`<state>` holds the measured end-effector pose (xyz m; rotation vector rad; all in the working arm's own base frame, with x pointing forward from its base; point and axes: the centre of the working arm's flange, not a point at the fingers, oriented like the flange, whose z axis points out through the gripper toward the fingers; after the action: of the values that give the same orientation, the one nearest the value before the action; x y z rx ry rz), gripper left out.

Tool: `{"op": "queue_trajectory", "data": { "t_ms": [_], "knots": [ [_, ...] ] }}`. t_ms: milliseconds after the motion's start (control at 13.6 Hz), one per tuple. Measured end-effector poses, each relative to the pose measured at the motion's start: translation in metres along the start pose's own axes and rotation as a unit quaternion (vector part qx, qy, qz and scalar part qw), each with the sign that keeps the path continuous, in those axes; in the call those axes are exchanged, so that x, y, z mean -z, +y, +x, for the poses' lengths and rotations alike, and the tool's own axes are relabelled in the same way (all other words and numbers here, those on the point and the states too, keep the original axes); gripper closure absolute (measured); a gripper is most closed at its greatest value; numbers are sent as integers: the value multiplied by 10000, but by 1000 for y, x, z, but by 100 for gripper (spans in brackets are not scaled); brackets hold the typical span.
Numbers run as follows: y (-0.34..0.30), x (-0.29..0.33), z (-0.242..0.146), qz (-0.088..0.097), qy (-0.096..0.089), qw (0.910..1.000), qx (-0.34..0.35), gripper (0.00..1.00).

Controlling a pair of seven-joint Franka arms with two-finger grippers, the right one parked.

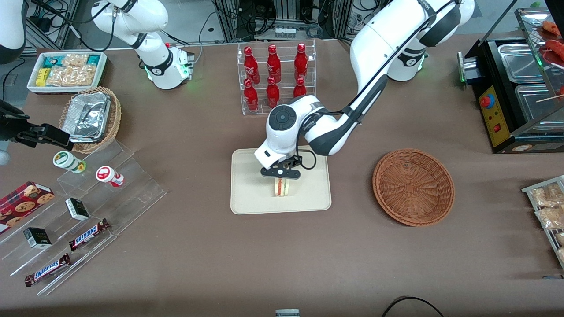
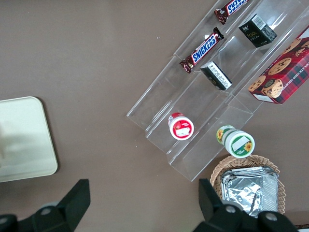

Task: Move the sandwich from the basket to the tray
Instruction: 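Lower the sandwich onto the tray and open the left gripper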

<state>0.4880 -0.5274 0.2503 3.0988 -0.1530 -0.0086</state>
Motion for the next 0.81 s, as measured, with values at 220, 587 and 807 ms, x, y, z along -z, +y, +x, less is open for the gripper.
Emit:
{"op": "queue_trajectory", "data": {
  "t_ms": [220, 587, 807],
  "knots": [
    [3, -8, -4, 23, -48, 9999, 125, 85],
    [3, -9, -3, 27, -53, 9993, 366, 51],
    [4, 0, 3, -38, 30, 9990, 454, 22]
  ]
}}
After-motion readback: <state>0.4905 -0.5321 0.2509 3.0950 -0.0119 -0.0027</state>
